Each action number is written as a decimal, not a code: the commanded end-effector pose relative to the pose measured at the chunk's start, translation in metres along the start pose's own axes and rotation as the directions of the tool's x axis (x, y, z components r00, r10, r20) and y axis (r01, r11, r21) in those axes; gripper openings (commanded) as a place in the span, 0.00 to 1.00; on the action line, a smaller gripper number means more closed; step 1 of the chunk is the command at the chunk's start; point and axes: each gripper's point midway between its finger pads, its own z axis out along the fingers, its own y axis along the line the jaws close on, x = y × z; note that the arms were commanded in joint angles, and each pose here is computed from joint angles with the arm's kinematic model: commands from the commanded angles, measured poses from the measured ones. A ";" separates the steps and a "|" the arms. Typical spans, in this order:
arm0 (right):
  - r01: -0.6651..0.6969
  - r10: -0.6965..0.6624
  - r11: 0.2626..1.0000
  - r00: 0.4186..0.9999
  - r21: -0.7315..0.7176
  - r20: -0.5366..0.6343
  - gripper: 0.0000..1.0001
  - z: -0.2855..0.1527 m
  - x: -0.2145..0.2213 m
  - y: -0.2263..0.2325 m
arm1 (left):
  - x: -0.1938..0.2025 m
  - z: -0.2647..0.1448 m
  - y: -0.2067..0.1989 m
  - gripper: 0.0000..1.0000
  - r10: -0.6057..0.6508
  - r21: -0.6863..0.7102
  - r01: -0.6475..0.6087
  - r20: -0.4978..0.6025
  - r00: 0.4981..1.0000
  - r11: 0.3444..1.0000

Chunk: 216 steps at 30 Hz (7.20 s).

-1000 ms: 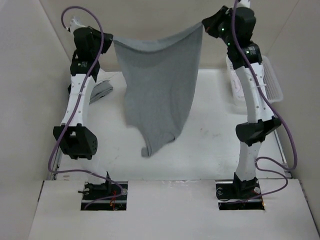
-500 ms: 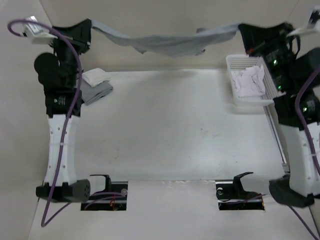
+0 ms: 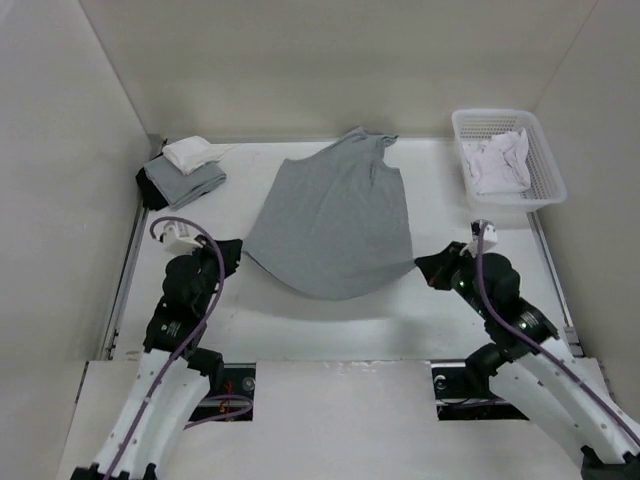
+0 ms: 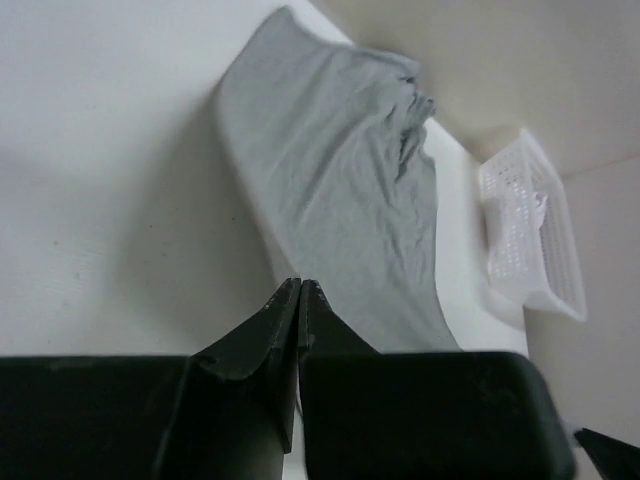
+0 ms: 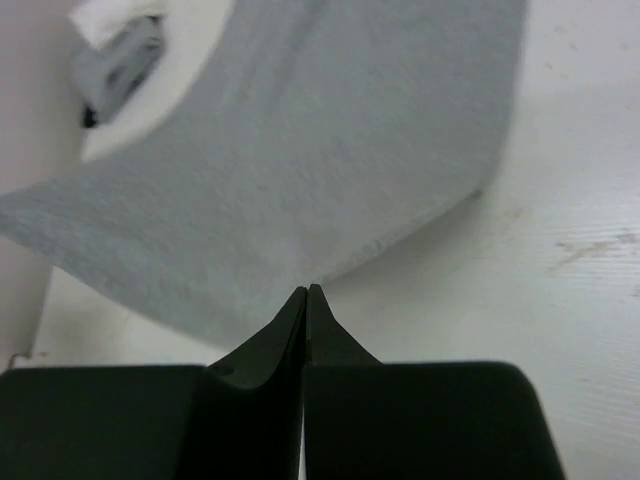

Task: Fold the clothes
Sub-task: Flatten the tank top out, then fold the tank top

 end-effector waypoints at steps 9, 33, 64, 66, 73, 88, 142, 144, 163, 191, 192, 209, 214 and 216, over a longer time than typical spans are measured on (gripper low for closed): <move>0.128 0.042 0.949 0.854 -0.287 0.519 0.00 -0.188 -0.239 0.158 | -0.218 -0.158 -0.217 0.00 -0.172 0.501 -0.066 0.414 0.894 0.863; 0.291 -0.214 0.955 0.807 -0.055 0.550 0.00 0.013 -0.381 0.223 | -0.297 0.068 -0.230 0.00 -0.032 0.225 -0.055 0.366 0.930 0.973; 0.056 -0.035 0.997 0.931 -0.047 0.364 0.00 0.002 -0.123 0.056 | -0.103 0.025 -0.059 0.00 0.058 0.100 -0.094 0.316 0.947 0.991; 0.034 -0.013 0.997 0.962 -0.071 0.272 0.00 -0.003 -0.073 0.042 | -0.061 0.009 -0.019 0.00 0.059 0.044 -0.071 0.245 0.968 0.996; -0.147 0.140 0.987 0.983 -0.056 -0.119 0.00 -0.038 0.072 0.013 | 0.030 -0.055 0.029 0.00 -0.089 0.029 0.089 -0.006 0.996 0.996; -0.036 0.036 0.996 0.999 0.083 -0.005 0.00 0.010 0.038 0.025 | -0.016 0.009 -0.006 0.00 -0.133 0.002 0.134 0.138 0.981 0.991; -0.285 0.271 0.930 0.958 0.232 0.091 0.39 0.187 -0.015 -0.097 | 0.075 0.245 0.111 0.12 -0.319 -0.265 0.297 -0.044 0.947 0.917; -0.303 0.285 0.912 0.953 0.278 0.103 0.42 0.185 -0.011 -0.109 | 0.073 0.246 0.110 0.07 -0.321 -0.264 0.300 -0.038 0.946 0.917; -0.406 0.408 0.839 0.910 0.362 0.074 0.44 0.185 0.037 -0.108 | 0.059 0.173 0.145 0.00 -0.399 -0.308 0.397 0.059 0.915 0.865; -0.484 0.489 0.805 0.869 0.343 0.078 0.29 0.207 0.051 -0.104 | 0.054 0.177 0.128 0.00 -0.394 -0.256 0.393 0.048 0.918 0.883; -0.485 0.490 0.804 0.868 0.344 0.079 0.27 0.208 0.050 -0.104 | 0.054 0.177 0.128 0.00 -0.394 -0.255 0.393 0.050 0.918 0.884; -0.342 0.315 0.930 0.931 0.135 0.183 0.00 0.160 -0.035 -0.051 | -0.028 0.140 0.040 0.00 -0.382 -0.024 0.388 0.126 0.915 0.921; -0.154 0.131 0.987 0.931 0.044 0.341 0.00 0.058 -0.121 0.015 | -0.116 0.062 -0.060 0.00 -0.331 0.202 0.288 0.231 0.915 0.936; -0.092 0.082 0.996 0.911 0.006 0.405 0.00 0.010 -0.153 0.044 | -0.147 0.018 -0.101 0.00 -0.321 0.299 0.238 0.273 0.907 0.924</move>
